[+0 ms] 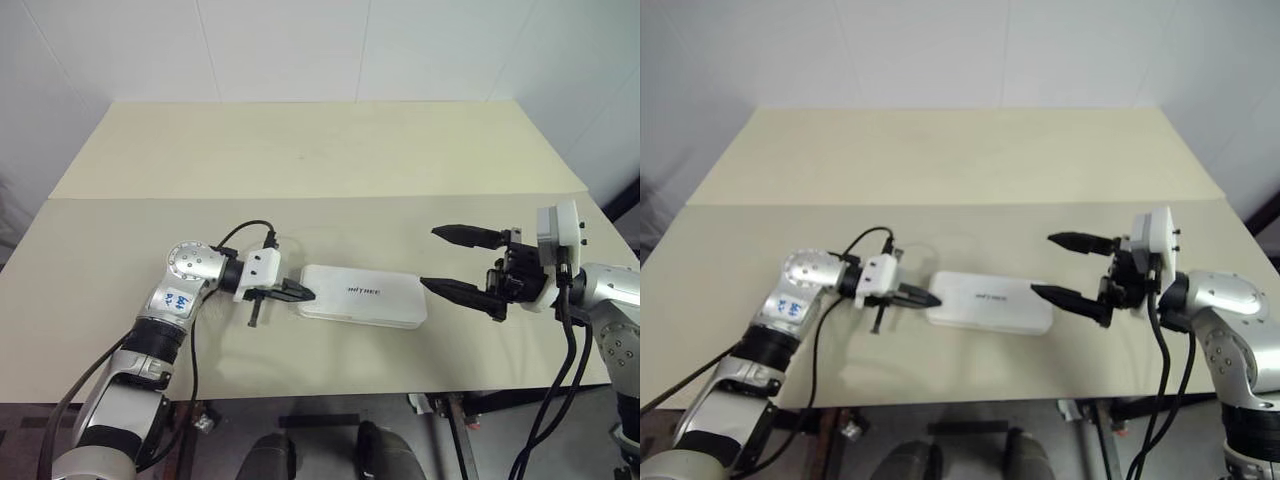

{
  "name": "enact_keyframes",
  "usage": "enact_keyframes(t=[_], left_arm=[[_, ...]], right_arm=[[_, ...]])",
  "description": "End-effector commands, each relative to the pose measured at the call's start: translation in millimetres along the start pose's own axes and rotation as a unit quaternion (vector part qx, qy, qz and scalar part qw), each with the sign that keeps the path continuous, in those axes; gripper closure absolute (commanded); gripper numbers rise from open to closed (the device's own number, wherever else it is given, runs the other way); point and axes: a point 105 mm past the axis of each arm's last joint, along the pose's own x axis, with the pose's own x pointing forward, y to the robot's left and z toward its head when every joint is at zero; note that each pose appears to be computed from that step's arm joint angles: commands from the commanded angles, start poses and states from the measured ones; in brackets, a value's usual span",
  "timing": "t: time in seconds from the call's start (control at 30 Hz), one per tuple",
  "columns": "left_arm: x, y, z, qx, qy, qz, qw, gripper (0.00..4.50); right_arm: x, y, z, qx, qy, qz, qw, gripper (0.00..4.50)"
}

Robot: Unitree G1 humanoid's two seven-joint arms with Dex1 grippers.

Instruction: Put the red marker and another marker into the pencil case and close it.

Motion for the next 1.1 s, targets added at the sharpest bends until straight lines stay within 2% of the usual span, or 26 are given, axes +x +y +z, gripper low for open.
enact_keyframes(t=[0.03,0.4,0.63,0.7,0.8,0.9,1.0,1.1], left_arm=[[13.4,-4.5,-13.0,-0.031,0.038,0.004,0.999,4.49],[33.6,-9.8,-11.4,-0.052,0.061,-0.023,0.997,4.49],[33.9,-10.7,-10.1,-0.052,0.058,-0.013,0.997,4.49],[26.5,0.7,-1.4,-0.058,0.029,0.022,0.998,4.49],[6.2,16.8,24.1,-0.072,-0.057,0.070,0.993,4.49],[-20.7,19.7,43.7,-0.077,-0.121,0.090,0.986,4.49],[-39.0,18.5,46.3,-0.087,-0.123,0.104,0.983,3.89],[-73.4,16.3,41.8,-0.115,-0.124,0.153,0.974,2.89]], right_arm=[[3.4,7.1,8.7,-0.021,-0.017,0.004,1.000,0.00],[7.0,15.3,4.6,-0.011,-0.029,-0.007,0.999,0.00],[10.3,13.7,2.7,-0.007,-0.033,-0.005,0.999,0.00],[12.4,13.1,1.2,-0.007,-0.032,-0.001,0.999,0.00],[14.2,11.3,-0.9,-0.006,-0.030,0.005,1.000,0.00],[14.5,7.0,-2.3,-0.006,-0.028,0.009,1.000,0.00],[14.8,3.1,-3.9,-0.009,-0.022,0.015,1.000,0.00],[15.2,-4.6,-4.7,-0.015,-0.021,0.014,1.000,0.00]])
